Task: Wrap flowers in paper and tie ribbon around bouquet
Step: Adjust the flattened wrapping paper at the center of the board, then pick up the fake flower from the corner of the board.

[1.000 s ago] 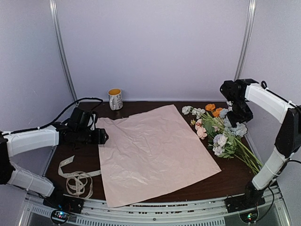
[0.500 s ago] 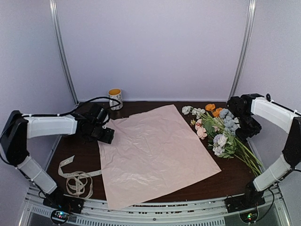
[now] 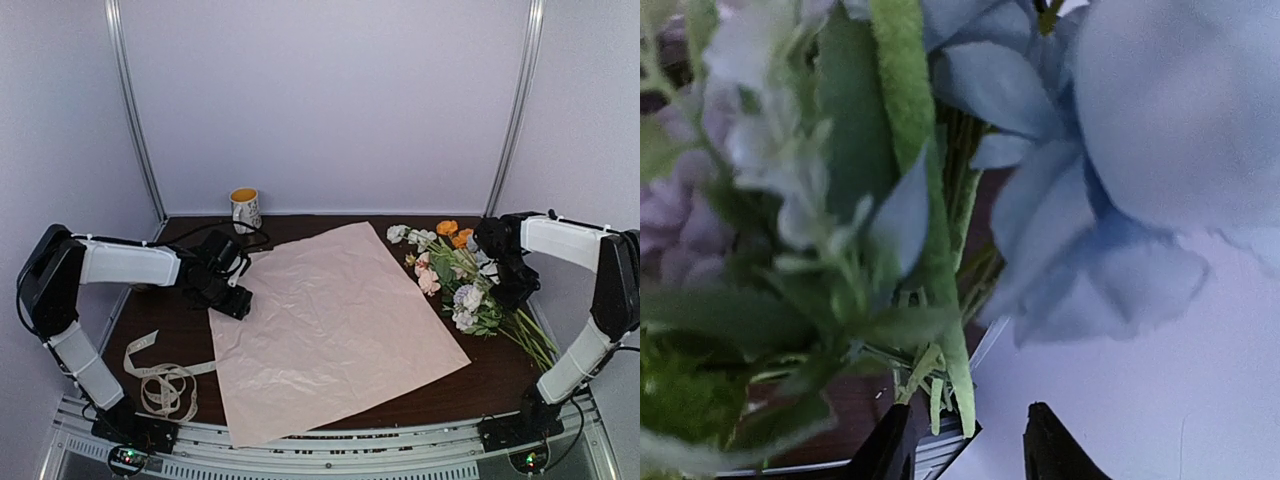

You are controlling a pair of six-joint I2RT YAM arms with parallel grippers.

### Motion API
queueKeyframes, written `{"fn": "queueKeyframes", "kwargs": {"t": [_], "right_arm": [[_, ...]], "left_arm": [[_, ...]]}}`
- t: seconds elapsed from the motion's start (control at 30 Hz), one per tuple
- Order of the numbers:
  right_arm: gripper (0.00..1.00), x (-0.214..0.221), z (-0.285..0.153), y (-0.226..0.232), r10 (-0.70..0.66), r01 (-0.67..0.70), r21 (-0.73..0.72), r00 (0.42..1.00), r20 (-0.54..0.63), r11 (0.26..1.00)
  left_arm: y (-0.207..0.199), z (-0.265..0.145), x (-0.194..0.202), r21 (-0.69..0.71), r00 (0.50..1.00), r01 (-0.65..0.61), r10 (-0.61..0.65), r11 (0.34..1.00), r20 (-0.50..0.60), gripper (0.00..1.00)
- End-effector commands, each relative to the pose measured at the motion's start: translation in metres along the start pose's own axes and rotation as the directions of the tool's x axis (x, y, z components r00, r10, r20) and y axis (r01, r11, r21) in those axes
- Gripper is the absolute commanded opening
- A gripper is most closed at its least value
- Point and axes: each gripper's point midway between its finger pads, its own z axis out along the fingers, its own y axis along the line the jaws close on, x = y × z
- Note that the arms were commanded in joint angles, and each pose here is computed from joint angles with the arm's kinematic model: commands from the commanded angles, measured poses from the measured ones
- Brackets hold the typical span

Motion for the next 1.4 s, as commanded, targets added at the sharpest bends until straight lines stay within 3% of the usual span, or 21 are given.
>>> {"fn": "queueKeyframes", "kwargs": {"t": [0.0, 0.13, 0.33, 0.47, 0.53, 0.63, 1.07, 1.17, 1.27, 1.33, 1.37], "right_arm": [[0.32, -0.004, 0.018, -0.002, 0.004, -0.003, 0.011, 1.0, -0.017, 1.0], [0.22, -0.005, 0.028, -0.005, -0.005, 0.007, 0.023, 0.999, -0.049, 1.0], [0.19, -0.006, 0.036, 0.0, -0.032, 0.033, 0.01, 0.998, -0.046, 0.999], [0.07, -0.009, 0.034, -0.001, -0.04, 0.04, 0.005, 0.998, -0.049, 0.999], [0.06, -0.008, 0.032, -0.002, -0.045, 0.045, 0.005, 0.998, -0.045, 0.999], [0.0, -0.008, 0.026, -0.004, -0.046, 0.046, 0.007, 0.999, -0.013, 0.999], [0.0, -0.002, -0.057, -0.043, 0.053, -0.094, 0.142, 0.961, 0.271, 0.985], [0.0, -0.003, -0.094, -0.057, 0.107, -0.17, 0.136, 0.919, 0.38, 0.976], [0.0, -0.014, -0.145, -0.06, 0.174, -0.24, 0.056, 0.828, 0.533, 0.969], [0.0, -0.034, -0.195, -0.044, 0.259, -0.241, -0.118, 0.713, 0.651, 0.963], [0.0, -0.049, -0.222, -0.02, 0.322, -0.163, -0.287, 0.65, 0.688, 0.944]], "left_arm": [[-0.003, -0.016, -0.016, 0.02, 0.997, -0.018, 0.016, 1.0, 0.077, 0.69], [-0.001, -0.018, -0.016, 0.014, 0.996, -0.023, 0.022, 1.0, 0.089, 0.7], [-0.01, -0.018, -0.019, 0.063, 0.995, -0.027, 0.021, 0.998, 0.1, 0.69], [-0.009, -0.019, -0.021, 0.057, 0.994, -0.033, 0.027, 0.998, 0.109, 0.68], [-0.009, -0.021, -0.021, 0.06, 0.993, -0.034, 0.027, 0.998, 0.112, 0.68], [-0.01, -0.022, -0.022, 0.064, 0.992, -0.035, 0.027, 0.997, 0.12, 0.68], [-0.012, -0.034, -0.032, 0.085, 0.987, -0.031, 0.017, 0.996, 0.159, 0.67], [-0.017, -0.039, -0.036, 0.113, 0.985, -0.034, 0.014, 0.993, 0.17, 0.68], [-0.022, -0.047, -0.042, 0.143, 0.984, -0.034, 0.008, 0.989, 0.179, 0.7], [-0.025, -0.059, -0.048, 0.164, 0.98, -0.035, 0.002, 0.986, 0.2, 0.7], [-0.026, -0.066, -0.052, 0.178, 0.976, -0.037, -0.002, 0.983, 0.216, 0.71]]}}
